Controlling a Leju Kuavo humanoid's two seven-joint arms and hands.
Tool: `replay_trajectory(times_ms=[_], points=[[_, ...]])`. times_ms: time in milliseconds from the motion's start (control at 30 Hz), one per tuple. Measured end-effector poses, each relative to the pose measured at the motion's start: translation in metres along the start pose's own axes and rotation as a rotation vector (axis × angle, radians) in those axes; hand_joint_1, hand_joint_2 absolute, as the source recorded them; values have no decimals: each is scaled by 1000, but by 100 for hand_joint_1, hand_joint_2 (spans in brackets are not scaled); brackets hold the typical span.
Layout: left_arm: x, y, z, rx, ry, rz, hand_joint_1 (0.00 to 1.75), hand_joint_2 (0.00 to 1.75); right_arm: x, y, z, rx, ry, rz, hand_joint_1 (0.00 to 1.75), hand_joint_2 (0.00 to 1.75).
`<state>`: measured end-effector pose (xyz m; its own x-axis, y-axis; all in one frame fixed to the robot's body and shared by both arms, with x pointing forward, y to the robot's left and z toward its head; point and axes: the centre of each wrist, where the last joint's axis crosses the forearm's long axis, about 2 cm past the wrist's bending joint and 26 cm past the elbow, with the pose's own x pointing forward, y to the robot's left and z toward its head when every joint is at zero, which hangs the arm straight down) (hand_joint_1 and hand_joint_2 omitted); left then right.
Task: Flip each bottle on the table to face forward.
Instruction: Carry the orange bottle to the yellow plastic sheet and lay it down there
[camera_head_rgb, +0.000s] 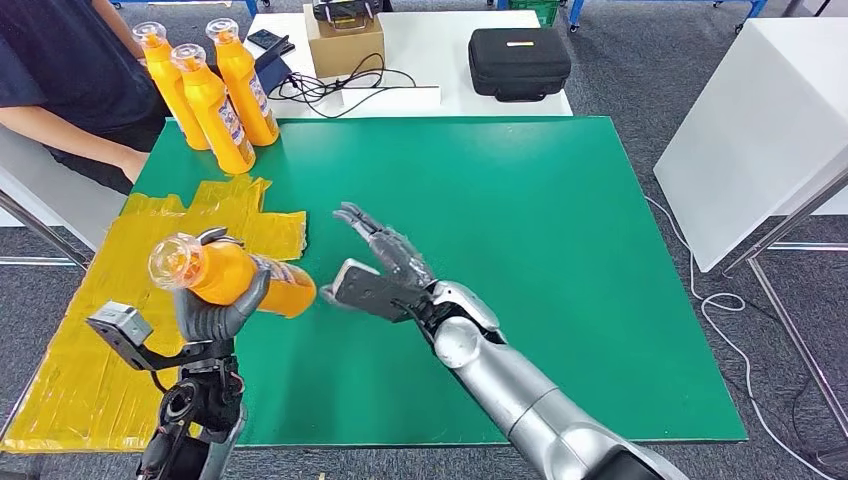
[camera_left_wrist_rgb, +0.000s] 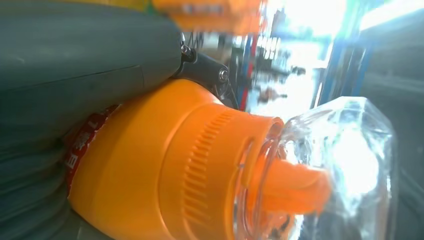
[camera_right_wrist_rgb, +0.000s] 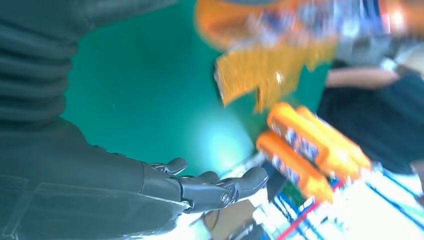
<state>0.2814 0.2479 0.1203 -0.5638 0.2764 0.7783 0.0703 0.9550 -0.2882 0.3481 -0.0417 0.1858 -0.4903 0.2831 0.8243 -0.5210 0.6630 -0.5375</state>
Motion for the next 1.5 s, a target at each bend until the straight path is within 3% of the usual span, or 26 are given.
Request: replay_trajectory(times_ms=[300, 467, 567, 667, 833, 967, 1233, 1433, 1467, 1500], points=[[3, 17, -1, 74, -46, -161, 175, 175, -1, -24, 9, -83, -29, -23, 0, 0], [9, 33, -10, 181, -182, -730, 175, 175, -5, -29, 18, -112, -54, -58, 0, 0], [12, 50, -19, 67, -308, -1128, 175, 175, -6, -31, 27, -129, -71, -77, 0, 0], [9, 69, -25, -106, -332, -1410, 175, 175, -4, -33, 32, -131, -91, -98, 0, 0], [-4, 102, -22, -251, -206, -1634, 175, 175, 2, -35, 35, -121, -129, -109, 0, 0], [-17, 121, -8, -262, -46, -1676, 175, 175, 5, -34, 35, -107, -149, -116, 0, 0], [-38, 130, 21, -356, 154, -1697, 175, 175, 8, -31, 36, -78, -166, -131, 0, 0], [-46, 131, 35, -381, 231, -1676, 175, 175, 8, -30, 37, -72, -169, -137, 0, 0], [-47, 132, 37, -372, 250, -1668, 168, 175, 8, -29, 36, -70, -171, -138, 0, 0], [-49, 133, 38, -360, 268, -1657, 127, 175, 8, -29, 36, -67, -174, -139, 0, 0]])
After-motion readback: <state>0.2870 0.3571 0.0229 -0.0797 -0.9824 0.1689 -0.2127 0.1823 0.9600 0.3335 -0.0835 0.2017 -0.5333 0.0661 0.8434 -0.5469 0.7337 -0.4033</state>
